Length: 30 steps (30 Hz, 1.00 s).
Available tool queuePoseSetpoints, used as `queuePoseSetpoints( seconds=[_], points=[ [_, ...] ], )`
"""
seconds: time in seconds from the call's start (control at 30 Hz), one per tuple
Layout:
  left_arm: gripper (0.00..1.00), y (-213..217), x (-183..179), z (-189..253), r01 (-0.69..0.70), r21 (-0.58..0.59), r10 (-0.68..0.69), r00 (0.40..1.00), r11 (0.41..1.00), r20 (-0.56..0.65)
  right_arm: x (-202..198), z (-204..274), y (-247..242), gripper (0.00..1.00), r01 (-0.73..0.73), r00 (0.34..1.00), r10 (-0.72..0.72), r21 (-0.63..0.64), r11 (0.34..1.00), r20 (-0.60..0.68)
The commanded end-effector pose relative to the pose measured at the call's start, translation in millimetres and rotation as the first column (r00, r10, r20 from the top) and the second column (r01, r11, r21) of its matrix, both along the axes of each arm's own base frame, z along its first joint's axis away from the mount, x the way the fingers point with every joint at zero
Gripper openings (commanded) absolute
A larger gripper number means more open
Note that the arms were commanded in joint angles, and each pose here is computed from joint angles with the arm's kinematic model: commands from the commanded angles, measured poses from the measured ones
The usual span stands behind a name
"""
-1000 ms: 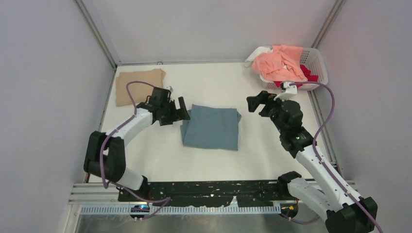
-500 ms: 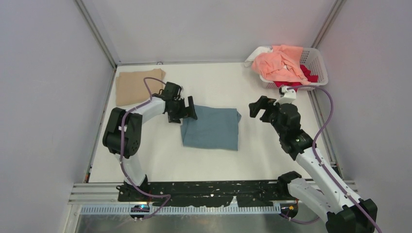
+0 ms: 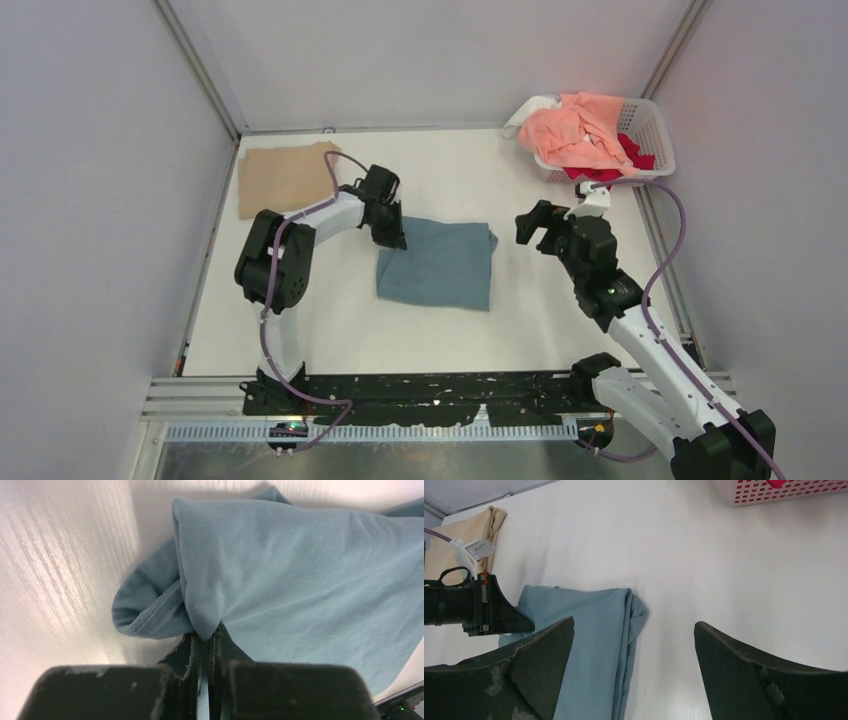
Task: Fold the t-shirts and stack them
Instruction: Put the neatly folded tshirt into the corner of the board with the left arm
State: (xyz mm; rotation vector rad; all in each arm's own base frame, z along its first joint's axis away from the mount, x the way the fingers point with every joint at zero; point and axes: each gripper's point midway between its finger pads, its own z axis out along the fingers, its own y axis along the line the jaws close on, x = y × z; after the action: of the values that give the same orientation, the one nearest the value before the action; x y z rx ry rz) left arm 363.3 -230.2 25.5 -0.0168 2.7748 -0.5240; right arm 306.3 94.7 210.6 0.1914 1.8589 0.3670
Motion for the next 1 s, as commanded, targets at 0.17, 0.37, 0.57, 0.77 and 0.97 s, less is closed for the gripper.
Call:
queuePoseSetpoints(
  seconds=[0.17, 0.37, 0.57, 0.77, 0.97],
  points=[
    [0.00, 9.3, 29.1, 77.1, 0.077, -0.050, -0.064, 0.975, 0.996, 0.213, 3.8, 12.0, -17.8, 0.95, 0.080, 0.995, -0.078, -0.030, 0.996, 0.063],
    [0.00, 43.6, 57.8, 127.8, 0.135, -0.159, -0.078, 0.944, 0.978, 0.322, -2.6, 22.3, -20.0, 0.95, 0.076, 0.994, -0.073, -0.032, 0.997, 0.080],
    [0.00, 85.0, 94.5, 145.8, 0.172, -0.124, -0.118, 0.927, 0.977, 0.355, -6.9, 31.2, -30.7, 0.95, 0.125, 0.985, -0.121, -0.024, 0.992, 0.126],
    [0.00, 142.0, 147.3, 157.7, 0.087, 0.163, -0.145, 0.911, 0.983, 0.385, -3.0, 28.3, -33.9, 0.95, 0.143, 0.982, -0.137, -0.044, 0.989, 0.132],
    [0.00, 184.9, 175.7, 183.2, 0.011, 0.270, -0.135, 0.886, 0.963, 0.443, 3.9, 18.6, -42.8, 0.95, 0.193, 0.977, -0.182, -0.089, 0.977, 0.111]
  ],
)
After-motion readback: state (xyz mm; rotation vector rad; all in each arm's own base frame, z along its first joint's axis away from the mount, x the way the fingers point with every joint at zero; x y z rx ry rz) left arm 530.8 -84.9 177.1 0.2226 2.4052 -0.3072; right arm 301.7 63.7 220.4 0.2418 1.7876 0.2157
